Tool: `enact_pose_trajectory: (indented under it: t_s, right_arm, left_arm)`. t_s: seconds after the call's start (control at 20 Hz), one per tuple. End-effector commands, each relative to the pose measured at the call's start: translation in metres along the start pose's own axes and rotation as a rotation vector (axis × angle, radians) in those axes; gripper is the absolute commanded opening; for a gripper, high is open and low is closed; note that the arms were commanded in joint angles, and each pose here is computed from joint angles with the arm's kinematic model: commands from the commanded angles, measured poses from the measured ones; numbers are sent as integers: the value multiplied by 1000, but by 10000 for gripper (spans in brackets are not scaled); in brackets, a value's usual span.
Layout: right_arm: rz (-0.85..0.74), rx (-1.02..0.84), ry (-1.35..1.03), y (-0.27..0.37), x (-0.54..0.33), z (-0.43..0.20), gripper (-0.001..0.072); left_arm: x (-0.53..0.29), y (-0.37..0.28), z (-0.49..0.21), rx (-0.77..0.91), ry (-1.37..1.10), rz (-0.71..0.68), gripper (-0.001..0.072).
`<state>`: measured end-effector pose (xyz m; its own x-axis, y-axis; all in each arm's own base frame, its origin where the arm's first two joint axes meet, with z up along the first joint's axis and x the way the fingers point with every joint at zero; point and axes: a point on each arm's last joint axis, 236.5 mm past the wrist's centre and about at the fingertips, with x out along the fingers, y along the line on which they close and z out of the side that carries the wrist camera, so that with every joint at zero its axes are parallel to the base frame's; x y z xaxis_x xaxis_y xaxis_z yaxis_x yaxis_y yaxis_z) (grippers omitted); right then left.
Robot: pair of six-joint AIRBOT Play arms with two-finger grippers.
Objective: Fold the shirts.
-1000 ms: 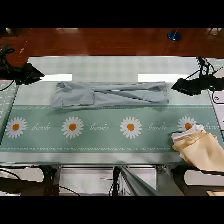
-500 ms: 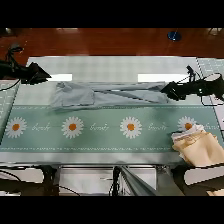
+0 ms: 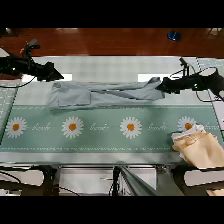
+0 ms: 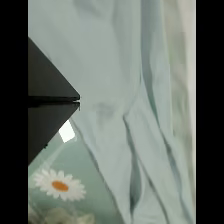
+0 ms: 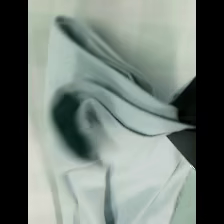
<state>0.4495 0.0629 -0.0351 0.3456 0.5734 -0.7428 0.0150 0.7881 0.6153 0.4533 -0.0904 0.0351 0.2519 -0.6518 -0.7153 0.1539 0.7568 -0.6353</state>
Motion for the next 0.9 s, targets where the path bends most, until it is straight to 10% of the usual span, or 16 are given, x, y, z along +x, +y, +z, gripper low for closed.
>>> enact_pose_trajectory:
  t_s: [0.0, 0.85]
  right_arm:
    - [-16, -86, -100, 32, -61, 13, 22]
    - [-80, -251, -218, 115, -186, -36, 22]
  left_arm:
    - [30, -62, 4, 40, -11, -113, 30]
    - [226, -229, -119, 24, 231, -235, 30]
